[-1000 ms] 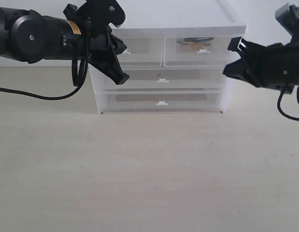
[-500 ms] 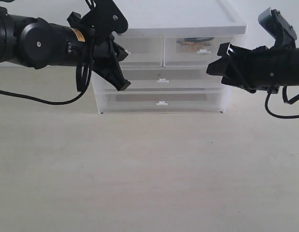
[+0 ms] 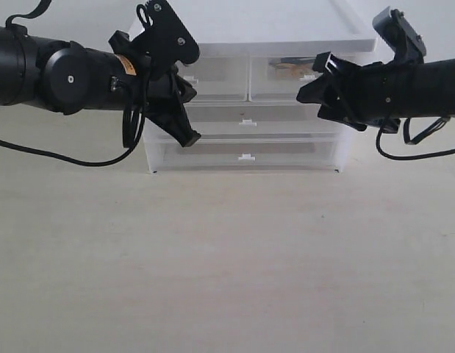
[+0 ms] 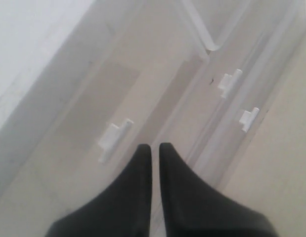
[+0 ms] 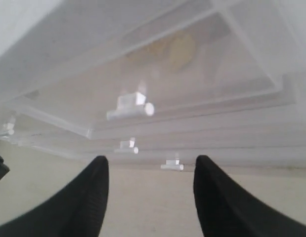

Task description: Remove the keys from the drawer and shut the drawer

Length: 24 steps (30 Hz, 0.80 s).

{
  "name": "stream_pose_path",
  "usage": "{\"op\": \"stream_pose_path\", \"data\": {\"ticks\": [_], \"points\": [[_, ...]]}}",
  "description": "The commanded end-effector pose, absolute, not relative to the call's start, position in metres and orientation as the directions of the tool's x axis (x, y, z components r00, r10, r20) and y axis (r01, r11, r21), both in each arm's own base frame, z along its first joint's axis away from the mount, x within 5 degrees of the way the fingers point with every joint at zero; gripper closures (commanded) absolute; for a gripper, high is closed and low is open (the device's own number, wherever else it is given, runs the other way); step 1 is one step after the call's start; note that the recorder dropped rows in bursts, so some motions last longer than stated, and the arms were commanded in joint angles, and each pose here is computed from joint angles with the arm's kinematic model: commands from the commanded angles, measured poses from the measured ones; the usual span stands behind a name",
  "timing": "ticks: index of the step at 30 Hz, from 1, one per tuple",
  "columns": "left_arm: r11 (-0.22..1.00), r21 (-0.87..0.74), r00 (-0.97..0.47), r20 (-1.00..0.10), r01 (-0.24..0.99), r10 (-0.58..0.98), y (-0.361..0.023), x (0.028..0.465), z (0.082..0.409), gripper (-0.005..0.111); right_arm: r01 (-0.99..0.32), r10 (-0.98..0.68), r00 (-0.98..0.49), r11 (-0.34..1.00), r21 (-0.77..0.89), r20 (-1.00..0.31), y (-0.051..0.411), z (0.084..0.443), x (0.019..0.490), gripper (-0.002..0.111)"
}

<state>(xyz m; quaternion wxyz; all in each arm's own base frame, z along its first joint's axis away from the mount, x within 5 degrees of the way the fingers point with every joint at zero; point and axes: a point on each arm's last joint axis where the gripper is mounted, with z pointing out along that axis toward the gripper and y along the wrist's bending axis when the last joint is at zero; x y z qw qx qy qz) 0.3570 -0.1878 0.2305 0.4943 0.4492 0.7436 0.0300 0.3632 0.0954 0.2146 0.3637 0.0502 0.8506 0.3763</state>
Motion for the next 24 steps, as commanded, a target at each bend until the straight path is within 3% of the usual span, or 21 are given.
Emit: {"op": "stream_pose_path", "data": {"ticks": [1, 11, 24], "points": [[0.600, 0.493, -0.093, -0.719, 0.630, 0.689, -0.190, 0.358, 0.234, 0.103, -0.172, 0.355, -0.716, 0.745, 0.644, -0.602, 0.106, 0.215, 0.371, 0.058], [0.599, 0.495, -0.090, -0.719, 0.629, 0.689, -0.190, 0.358, 0.234, 0.103, -0.212, 0.366, -0.700, 0.713, 0.668, -0.613, 0.118, 0.232, 0.378, 0.058], [0.598, 0.497, -0.089, -0.718, 0.629, 0.690, -0.190, 0.358, 0.234, 0.103, -0.141, 0.404, -0.661, 0.761, 0.633, -0.632, 0.109, 0.235, 0.381, 0.058]]}}
